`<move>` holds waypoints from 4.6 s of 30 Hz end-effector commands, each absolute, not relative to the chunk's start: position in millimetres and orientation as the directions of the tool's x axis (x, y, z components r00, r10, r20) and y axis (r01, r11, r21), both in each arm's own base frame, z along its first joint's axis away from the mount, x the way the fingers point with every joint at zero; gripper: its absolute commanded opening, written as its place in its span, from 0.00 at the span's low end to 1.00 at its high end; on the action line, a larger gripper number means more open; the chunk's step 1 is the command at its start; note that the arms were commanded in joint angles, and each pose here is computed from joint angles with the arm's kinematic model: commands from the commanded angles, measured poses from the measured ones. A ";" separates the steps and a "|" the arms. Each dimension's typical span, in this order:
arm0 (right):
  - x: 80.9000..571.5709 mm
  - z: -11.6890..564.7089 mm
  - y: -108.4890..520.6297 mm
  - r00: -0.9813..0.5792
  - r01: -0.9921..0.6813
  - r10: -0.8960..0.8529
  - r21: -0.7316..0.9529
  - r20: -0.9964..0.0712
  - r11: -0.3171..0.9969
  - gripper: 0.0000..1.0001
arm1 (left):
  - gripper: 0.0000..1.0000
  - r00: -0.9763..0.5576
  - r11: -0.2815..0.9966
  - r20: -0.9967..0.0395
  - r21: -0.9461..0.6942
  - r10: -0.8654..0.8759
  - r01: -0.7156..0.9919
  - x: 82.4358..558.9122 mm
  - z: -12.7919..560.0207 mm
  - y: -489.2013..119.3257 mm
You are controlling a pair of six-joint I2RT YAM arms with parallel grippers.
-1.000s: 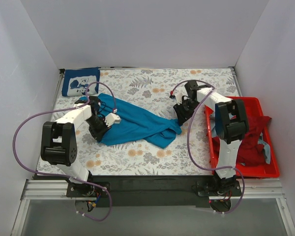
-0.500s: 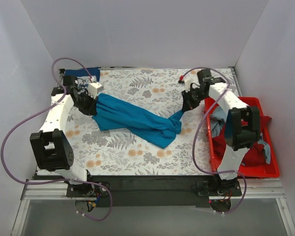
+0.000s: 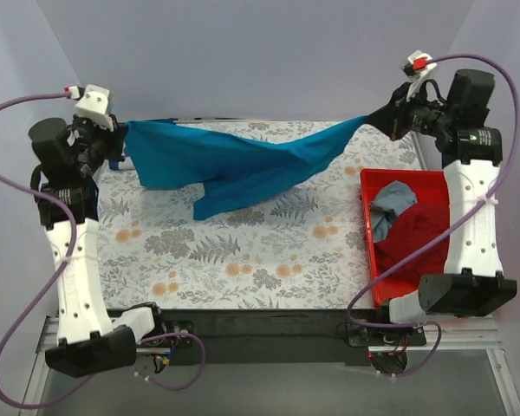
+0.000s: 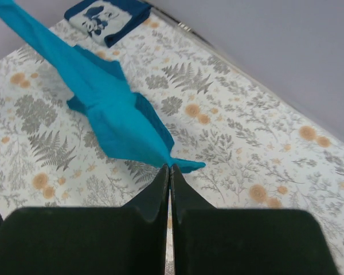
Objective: Fold and stack the t-shirts
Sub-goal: Flatten the tshirt out
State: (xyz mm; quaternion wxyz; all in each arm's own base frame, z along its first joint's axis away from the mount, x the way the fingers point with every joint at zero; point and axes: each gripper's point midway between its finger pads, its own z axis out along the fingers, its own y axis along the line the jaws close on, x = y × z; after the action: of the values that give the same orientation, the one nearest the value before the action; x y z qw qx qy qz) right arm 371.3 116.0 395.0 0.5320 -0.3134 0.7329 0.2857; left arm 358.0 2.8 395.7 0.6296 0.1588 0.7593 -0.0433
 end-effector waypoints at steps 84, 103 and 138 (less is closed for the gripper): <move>404.1 707.5 62.6 0.622 -0.395 0.164 -0.127 -0.766 0.910 0.01 | 0.00 0.671 0.972 -0.742 0.170 0.017 0.163 448.6 675.9 33.0; 372.5 330.3 89.3 -0.173 -0.548 0.010 0.105 -0.985 0.830 0.01 | 0.00 0.019 0.802 -0.967 0.222 0.254 0.555 382.7 261.7 3.4; 113.4 114.6 161.0 -0.069 -0.981 -0.859 0.193 -0.508 -0.036 0.01 | 0.00 -0.117 0.303 -0.552 0.259 0.826 0.917 243.5 52.4 64.3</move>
State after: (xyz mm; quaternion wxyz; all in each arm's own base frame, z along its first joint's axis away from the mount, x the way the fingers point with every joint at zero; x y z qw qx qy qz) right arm 133.7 162.3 97.3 0.1254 -0.6337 0.7278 0.2301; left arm 264.1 68.5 54.7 0.3363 0.5253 0.7776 -0.0796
